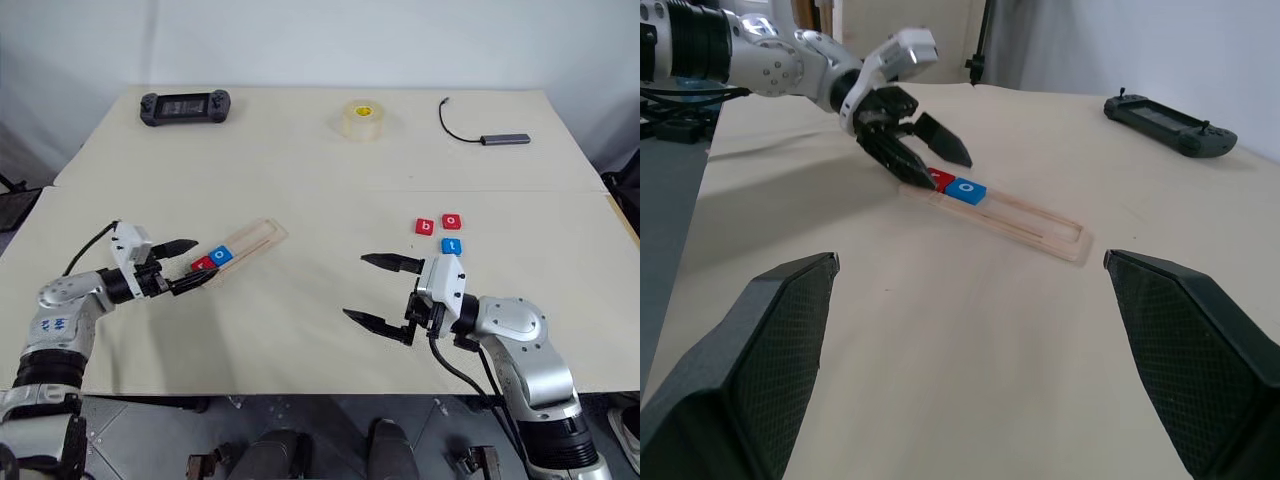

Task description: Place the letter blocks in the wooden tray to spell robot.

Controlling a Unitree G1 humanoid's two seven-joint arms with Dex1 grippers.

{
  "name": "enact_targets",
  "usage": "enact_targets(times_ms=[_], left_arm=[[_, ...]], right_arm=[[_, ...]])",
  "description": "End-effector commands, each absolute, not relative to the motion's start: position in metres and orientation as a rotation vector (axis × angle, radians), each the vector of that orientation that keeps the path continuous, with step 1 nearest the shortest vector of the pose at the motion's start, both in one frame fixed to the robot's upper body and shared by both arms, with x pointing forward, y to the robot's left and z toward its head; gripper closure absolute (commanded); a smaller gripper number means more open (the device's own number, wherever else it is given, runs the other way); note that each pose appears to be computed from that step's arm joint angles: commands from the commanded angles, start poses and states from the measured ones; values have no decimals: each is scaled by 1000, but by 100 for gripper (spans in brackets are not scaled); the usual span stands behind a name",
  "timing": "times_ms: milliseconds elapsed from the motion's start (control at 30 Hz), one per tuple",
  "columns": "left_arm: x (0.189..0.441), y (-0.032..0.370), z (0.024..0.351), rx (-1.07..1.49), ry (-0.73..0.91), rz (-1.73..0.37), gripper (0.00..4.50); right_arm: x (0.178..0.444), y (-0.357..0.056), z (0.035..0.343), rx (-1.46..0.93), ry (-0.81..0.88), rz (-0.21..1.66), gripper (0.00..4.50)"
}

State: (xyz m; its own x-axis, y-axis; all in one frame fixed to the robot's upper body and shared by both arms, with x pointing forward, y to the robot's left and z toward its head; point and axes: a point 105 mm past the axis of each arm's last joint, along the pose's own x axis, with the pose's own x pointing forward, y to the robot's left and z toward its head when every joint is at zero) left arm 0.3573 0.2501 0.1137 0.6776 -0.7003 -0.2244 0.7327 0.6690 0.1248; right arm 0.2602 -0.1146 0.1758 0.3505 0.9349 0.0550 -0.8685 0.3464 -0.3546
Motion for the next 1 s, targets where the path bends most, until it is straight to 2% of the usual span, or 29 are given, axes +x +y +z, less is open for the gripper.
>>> enact_targets(times_ms=[33, 300, 400, 467, 700, 833, 1000], left_arm=[[354, 249, 100, 258, 212, -838, 0], [348, 257, 81, 261, 288, -809, 0], [345, 257, 73, 263, 313, -814, 53], [345, 258, 71, 259, 323, -808, 108], [347, 257, 73, 282, 276, -796, 109], [349, 234, 92, 322, 162, -890, 109], [346, 173, 114, 412, 55, -1123, 109]], right_arm=[[254, -115, 189, -307, -319, 1169, 5], [254, -115, 191, -299, -319, 1147, 5], [255, -113, 192, -296, -323, 1148, 0], [256, -113, 193, -297, -325, 1150, 0], [258, -114, 193, -300, -327, 1148, 0], [258, -118, 193, -305, -320, 1140, 0], [252, -139, 188, -327, -269, 1098, 0]])
